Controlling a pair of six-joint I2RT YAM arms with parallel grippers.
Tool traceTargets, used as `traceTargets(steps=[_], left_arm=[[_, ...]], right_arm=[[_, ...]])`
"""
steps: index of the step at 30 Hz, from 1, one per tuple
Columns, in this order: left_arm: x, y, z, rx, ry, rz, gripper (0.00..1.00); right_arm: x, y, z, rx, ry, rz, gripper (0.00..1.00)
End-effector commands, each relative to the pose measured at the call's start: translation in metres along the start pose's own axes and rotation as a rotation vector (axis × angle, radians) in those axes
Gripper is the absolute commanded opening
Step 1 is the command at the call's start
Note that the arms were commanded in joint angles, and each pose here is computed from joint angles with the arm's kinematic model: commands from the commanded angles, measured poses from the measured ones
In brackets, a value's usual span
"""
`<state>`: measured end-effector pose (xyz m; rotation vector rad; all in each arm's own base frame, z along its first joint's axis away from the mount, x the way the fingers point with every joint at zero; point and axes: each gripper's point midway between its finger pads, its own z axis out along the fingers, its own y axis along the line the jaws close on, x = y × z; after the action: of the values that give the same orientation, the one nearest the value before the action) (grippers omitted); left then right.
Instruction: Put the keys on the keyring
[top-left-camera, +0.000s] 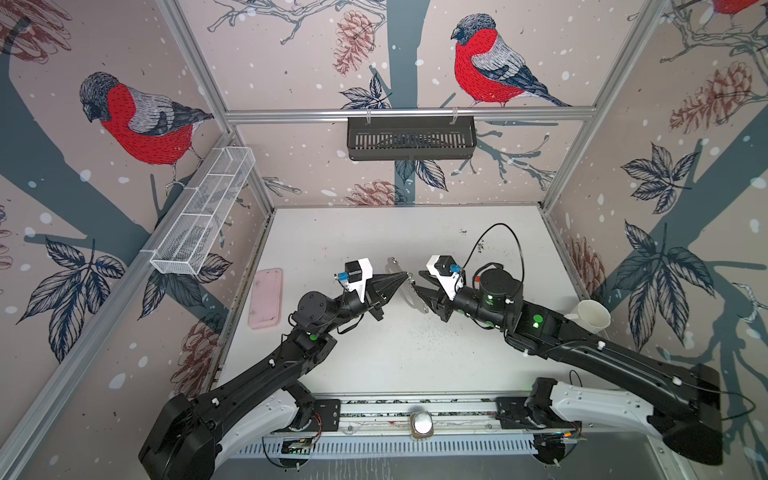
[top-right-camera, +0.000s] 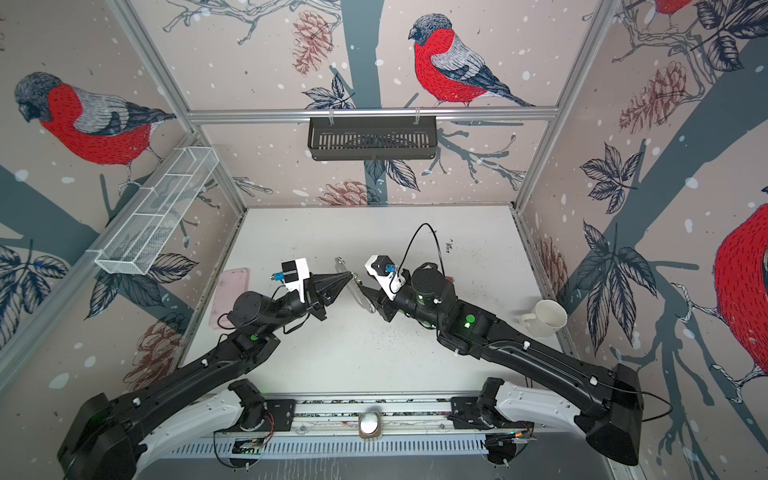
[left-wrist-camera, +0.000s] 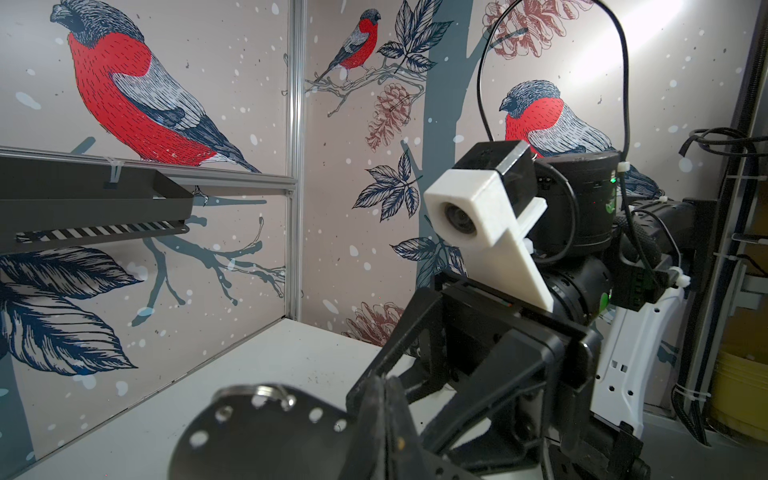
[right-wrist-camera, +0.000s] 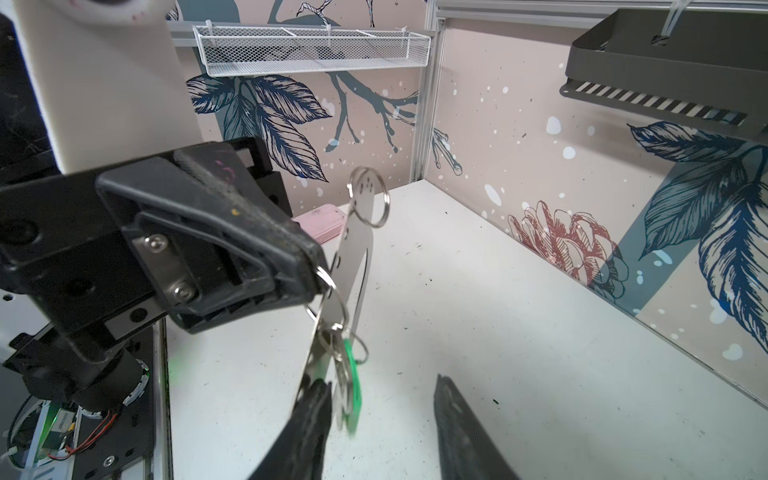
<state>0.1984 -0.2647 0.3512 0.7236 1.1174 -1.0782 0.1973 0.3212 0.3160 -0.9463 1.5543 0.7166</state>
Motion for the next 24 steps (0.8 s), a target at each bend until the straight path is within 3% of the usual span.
traceTargets(steps=[1, 7, 24], left_arm=[[-0.013, -0.006, 0.0, 0.021, -0.05, 0.033, 0.0], [-0.012, -0.007, 0.0, 0.028, -0.046, 0.031, 0.0], [-0.013, -0.007, -0.003, 0.027, -0.064, 0.029, 0.0]], right_arm=[[-0.006, -0.005, -0.001, 0.029, -0.021, -0.018, 0.46], [-0.012, -0.003, 0.001, 0.017, -0.038, -0.033, 0.45], [-0.012, 0.03, 0.013, -0.097, -0.035, -0.102, 0.05]])
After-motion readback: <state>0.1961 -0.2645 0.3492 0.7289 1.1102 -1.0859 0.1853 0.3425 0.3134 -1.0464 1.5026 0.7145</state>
